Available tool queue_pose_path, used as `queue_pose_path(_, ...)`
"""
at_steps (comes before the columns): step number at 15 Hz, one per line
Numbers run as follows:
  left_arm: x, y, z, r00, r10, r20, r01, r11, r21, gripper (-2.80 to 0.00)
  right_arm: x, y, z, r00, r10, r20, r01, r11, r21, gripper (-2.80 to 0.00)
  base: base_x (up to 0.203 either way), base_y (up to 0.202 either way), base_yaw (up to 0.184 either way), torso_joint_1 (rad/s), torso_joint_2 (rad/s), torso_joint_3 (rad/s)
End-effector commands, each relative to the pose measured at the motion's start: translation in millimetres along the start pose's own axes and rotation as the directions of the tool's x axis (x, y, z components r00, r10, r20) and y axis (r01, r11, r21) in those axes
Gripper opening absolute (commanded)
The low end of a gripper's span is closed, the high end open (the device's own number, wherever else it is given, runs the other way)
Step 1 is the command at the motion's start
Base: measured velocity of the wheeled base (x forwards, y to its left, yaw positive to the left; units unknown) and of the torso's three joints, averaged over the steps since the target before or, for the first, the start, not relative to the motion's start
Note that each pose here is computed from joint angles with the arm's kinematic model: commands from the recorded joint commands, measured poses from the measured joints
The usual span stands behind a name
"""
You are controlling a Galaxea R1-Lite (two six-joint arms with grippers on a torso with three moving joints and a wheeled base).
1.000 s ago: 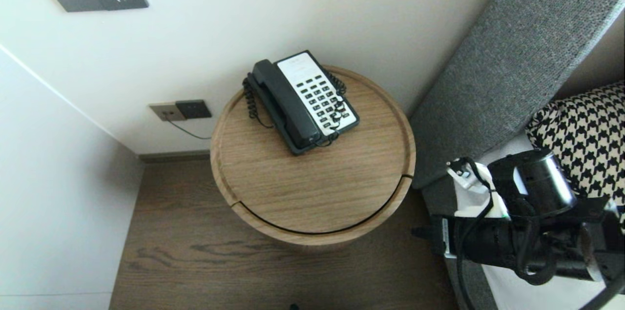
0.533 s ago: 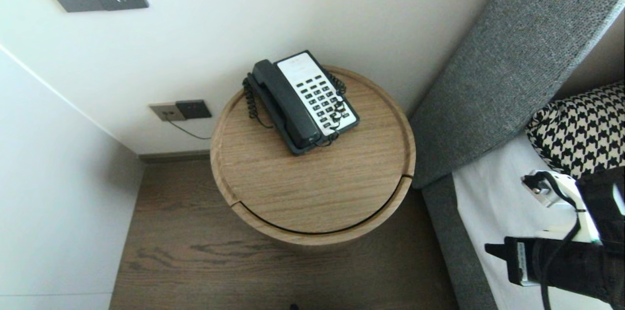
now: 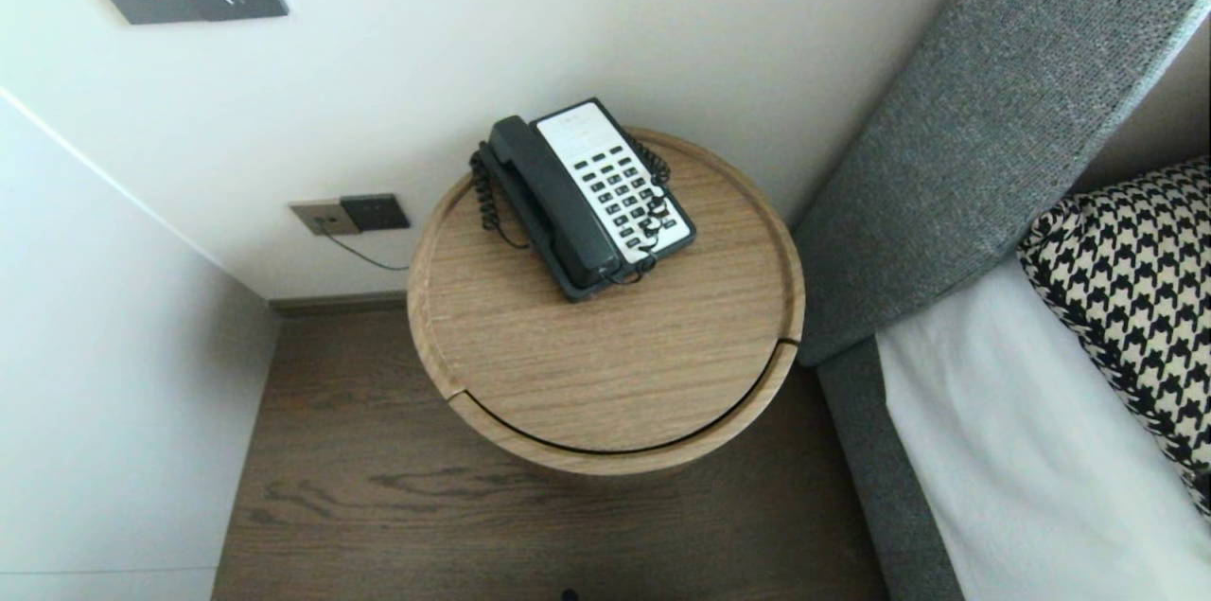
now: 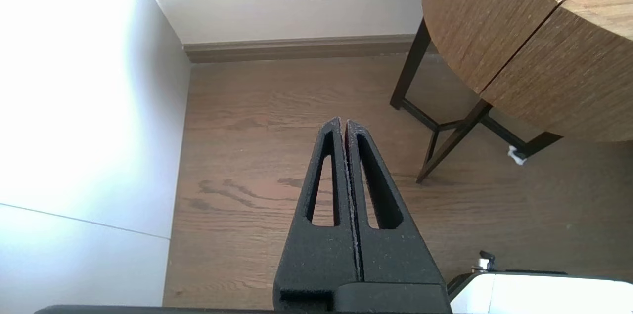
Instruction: Open the nightstand drawer
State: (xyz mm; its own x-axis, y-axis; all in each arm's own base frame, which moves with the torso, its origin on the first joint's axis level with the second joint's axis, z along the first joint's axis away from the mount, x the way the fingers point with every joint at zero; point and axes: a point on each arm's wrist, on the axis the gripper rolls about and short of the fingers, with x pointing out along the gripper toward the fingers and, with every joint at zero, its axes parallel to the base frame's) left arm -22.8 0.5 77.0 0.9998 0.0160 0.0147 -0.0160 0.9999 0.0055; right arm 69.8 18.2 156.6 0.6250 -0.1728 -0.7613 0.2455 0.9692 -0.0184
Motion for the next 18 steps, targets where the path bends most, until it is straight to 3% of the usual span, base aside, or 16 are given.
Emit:
queue_pose_path(1, 0, 0.0, 0, 1.000, 0.001, 0.001, -0.001, 1.000, 0.000, -2.80, -2, -9, -10, 0.996, -0.091, 0.015, 0.090, 0.995, 0.054, -2.80, 0.000, 0.000, 0.000, 0.000, 0.00, 0.000)
queue_pose_path(4, 0, 0.0, 0, 1.000, 0.001, 0.001, -0.001, 1.000, 0.000, -2.80, -2, -15, -18, 0.984, -0.170, 0.059, 0.166, 0.983, 0.072, -2.80, 0.000, 0.000, 0.000, 0.000, 0.00, 0.000)
queue_pose_path(12, 0, 0.0, 0, 1.000, 0.002, 0.001, -0.002, 1.000, 0.000, -2.80, 3, -10, -16, 0.987, -0.137, 0.084, 0.134, 0.990, 0.039, -2.80, 0.000, 0.000, 0.000, 0.000, 0.00, 0.000)
queue_pose_path(16, 0, 0.0, 0, 1.000, 0.002, 0.001, -0.002, 1.000, 0.000, -2.80, 1, -11, -14, 0.985, -0.064, 0.158, 0.062, 0.998, 0.017, -2.80, 0.000, 0.000, 0.000, 0.000, 0.00, 0.000)
queue_pose_path(18, 0, 0.0, 0, 1.000, 0.001, 0.001, -0.001, 1.000, 0.000, -2.80, -6, -18, -17, 0.979, 0.033, 0.199, -0.032, 0.999, -0.009, -2.80, 0.000, 0.000, 0.000, 0.000, 0.00, 0.000)
